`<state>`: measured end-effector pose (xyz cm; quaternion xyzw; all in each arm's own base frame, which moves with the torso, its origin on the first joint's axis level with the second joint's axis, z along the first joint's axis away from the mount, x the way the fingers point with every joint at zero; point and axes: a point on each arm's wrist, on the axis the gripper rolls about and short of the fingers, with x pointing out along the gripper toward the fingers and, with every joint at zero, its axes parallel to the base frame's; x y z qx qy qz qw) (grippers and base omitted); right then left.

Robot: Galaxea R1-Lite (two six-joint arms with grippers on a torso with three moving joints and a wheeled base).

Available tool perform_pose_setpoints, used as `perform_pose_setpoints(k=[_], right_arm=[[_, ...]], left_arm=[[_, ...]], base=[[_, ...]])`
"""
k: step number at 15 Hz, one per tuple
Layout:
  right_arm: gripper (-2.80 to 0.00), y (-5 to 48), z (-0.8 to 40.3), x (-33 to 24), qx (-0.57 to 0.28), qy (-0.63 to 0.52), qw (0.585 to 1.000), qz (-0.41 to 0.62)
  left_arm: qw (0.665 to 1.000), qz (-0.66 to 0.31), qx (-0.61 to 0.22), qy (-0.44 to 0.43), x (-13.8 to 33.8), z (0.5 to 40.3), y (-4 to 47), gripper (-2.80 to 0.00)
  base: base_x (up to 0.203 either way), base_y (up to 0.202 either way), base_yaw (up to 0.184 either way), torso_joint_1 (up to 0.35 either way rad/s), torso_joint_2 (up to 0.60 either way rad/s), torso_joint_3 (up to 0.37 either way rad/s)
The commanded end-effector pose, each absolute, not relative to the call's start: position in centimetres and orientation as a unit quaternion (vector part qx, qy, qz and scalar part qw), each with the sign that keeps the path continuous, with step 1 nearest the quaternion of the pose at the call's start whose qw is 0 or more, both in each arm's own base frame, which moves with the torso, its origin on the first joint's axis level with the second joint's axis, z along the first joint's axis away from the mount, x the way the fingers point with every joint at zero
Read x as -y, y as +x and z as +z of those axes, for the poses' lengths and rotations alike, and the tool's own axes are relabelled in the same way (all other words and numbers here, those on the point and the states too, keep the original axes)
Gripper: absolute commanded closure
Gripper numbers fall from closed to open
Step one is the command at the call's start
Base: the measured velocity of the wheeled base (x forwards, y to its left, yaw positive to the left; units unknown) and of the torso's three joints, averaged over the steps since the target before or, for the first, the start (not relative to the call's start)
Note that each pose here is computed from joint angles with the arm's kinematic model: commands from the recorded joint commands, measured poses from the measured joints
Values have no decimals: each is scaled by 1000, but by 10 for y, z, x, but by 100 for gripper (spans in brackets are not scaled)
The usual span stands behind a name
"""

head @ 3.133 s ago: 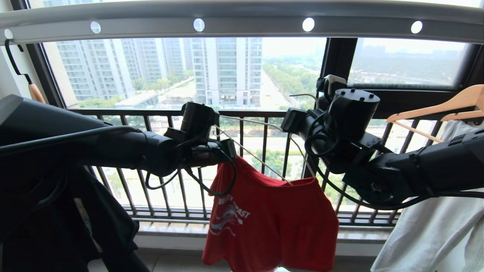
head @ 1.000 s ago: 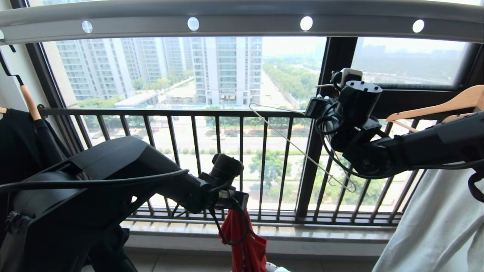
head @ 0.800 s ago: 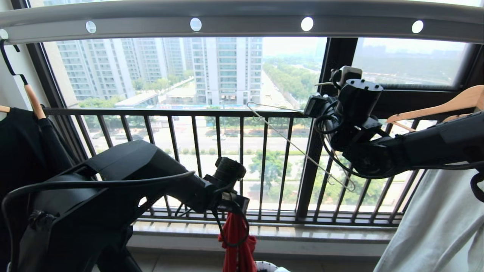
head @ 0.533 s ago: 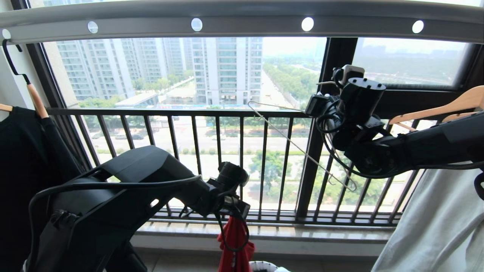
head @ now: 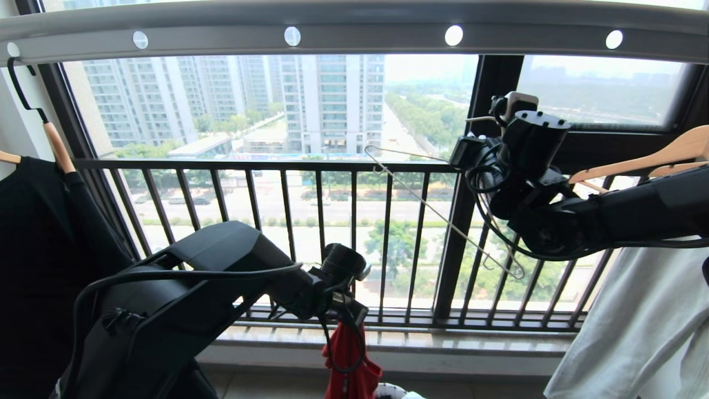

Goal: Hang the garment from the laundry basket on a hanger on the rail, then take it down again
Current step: Put clothes in the basket

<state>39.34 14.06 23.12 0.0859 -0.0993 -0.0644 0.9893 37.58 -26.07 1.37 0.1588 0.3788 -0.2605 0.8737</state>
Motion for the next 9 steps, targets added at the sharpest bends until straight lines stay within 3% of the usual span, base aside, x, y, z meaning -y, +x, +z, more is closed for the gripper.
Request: perform_pose_setpoints(k=[1, 5, 9], right_arm=[[0, 391, 236, -139, 107, 90, 988, -66], [0, 392, 234, -139, 103, 88, 989, -66], [0, 395, 227, -141, 95, 85, 990, -65]], left_arm=[[871, -260, -385, 162, 260, 8, 376, -280], [853, -259, -417, 177, 258, 10, 365, -280], [851, -250, -429, 171, 237, 44, 336, -280]], base=[[0, 0, 0, 0, 0, 0], [0, 0, 0, 0, 0, 0], [0, 0, 0, 0, 0, 0]])
